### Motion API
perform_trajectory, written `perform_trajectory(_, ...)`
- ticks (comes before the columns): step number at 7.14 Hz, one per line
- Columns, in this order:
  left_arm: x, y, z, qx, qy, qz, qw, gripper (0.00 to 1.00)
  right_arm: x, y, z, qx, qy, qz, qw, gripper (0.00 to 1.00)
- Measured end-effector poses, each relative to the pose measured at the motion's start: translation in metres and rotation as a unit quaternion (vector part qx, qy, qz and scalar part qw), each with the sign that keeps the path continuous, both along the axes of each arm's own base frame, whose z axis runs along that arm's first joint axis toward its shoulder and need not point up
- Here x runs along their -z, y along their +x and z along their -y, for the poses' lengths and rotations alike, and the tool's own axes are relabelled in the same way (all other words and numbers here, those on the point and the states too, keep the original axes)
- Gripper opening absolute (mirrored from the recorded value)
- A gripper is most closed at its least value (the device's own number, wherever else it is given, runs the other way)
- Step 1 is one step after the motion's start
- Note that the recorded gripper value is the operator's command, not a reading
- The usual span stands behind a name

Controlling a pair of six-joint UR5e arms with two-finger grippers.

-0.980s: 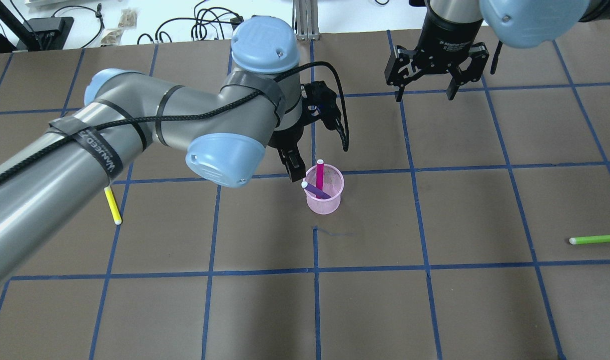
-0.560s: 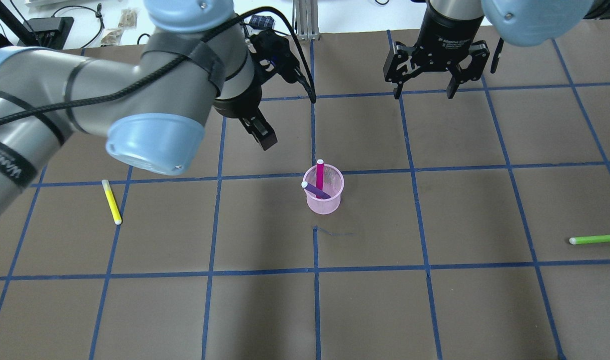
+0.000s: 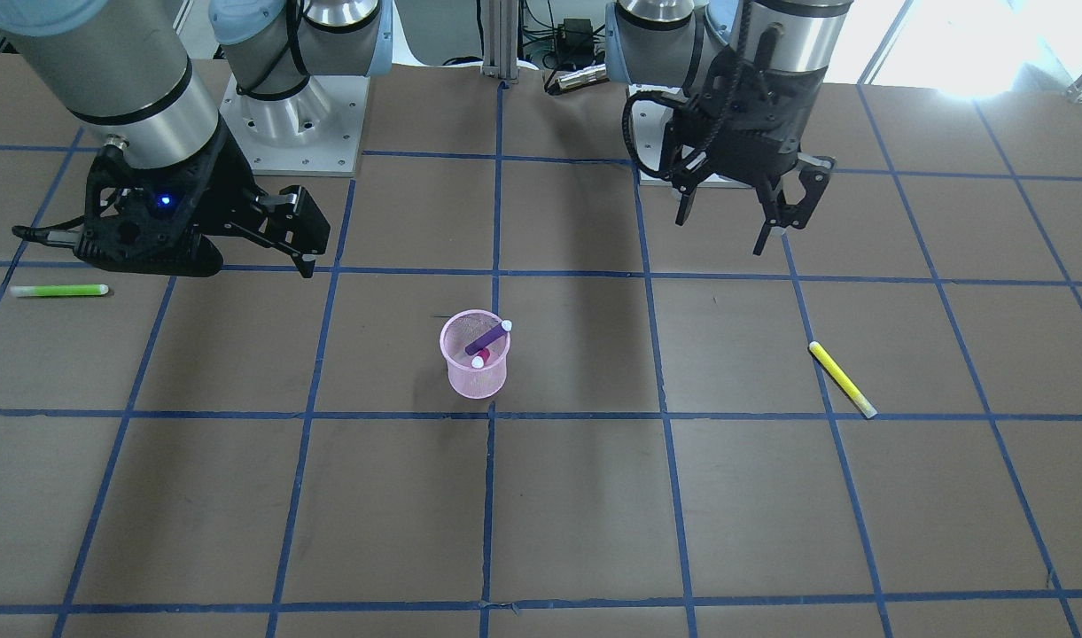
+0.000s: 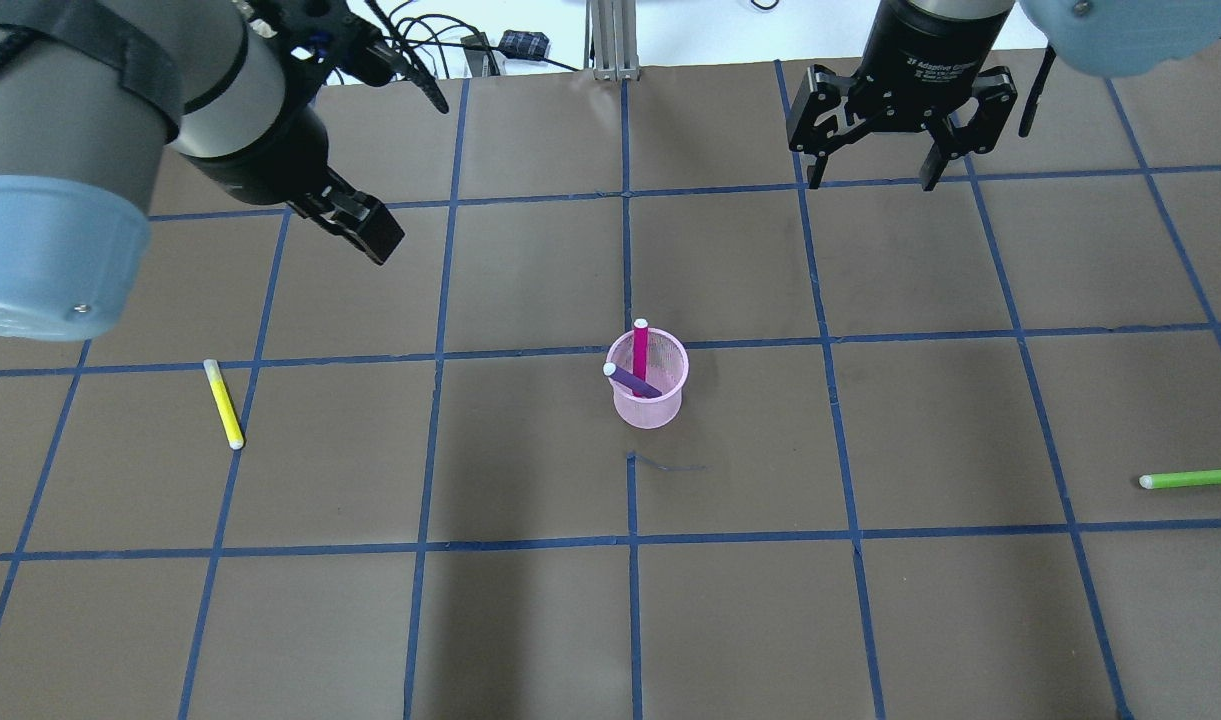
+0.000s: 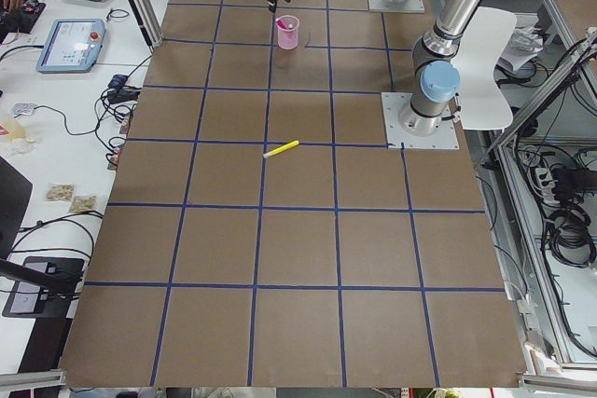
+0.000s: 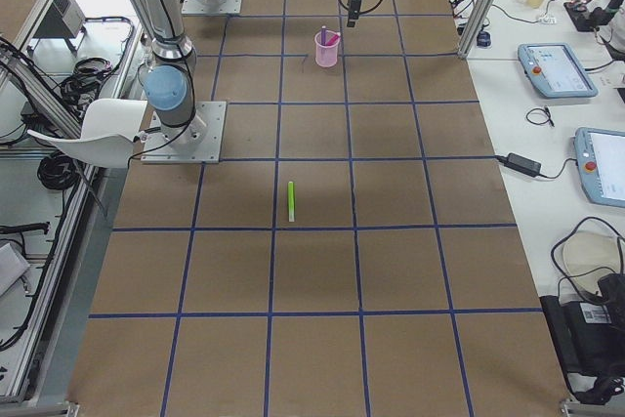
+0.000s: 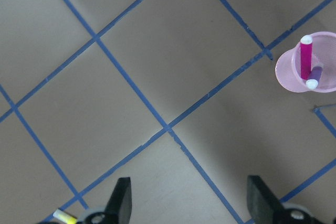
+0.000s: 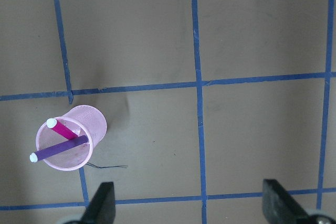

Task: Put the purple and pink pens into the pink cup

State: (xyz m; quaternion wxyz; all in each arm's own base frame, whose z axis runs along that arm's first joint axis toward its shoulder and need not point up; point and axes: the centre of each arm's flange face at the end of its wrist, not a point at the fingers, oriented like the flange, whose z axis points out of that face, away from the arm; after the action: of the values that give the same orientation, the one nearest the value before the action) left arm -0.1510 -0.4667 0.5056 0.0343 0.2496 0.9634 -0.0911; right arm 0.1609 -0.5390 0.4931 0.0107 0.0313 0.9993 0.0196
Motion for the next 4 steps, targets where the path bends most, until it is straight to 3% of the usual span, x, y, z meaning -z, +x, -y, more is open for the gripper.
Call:
perform_trajectory(1, -0.006, 0.013, -0.003, -0.064, -0.003, -0.01, 0.9979, 0.81, -0.004, 0.001, -0.011, 0.003, -0.003, 0.0, 1.0, 1.0)
perform_trajectory(3, -0.015, 0.023, -0.002, -0.191, -0.015, -0.036, 0.9808, 1.0, -0.001, 0.0, -0.024, 0.004, -0.002, 0.0, 1.0, 1.0)
perform_trajectory(4, -0.018, 0.024, 0.0, -0.228, -0.018, -0.045, 0.9723, 1.0, -0.003, 0.0, -0.025, 0.004, -0.003, 0.0, 1.0, 1.0)
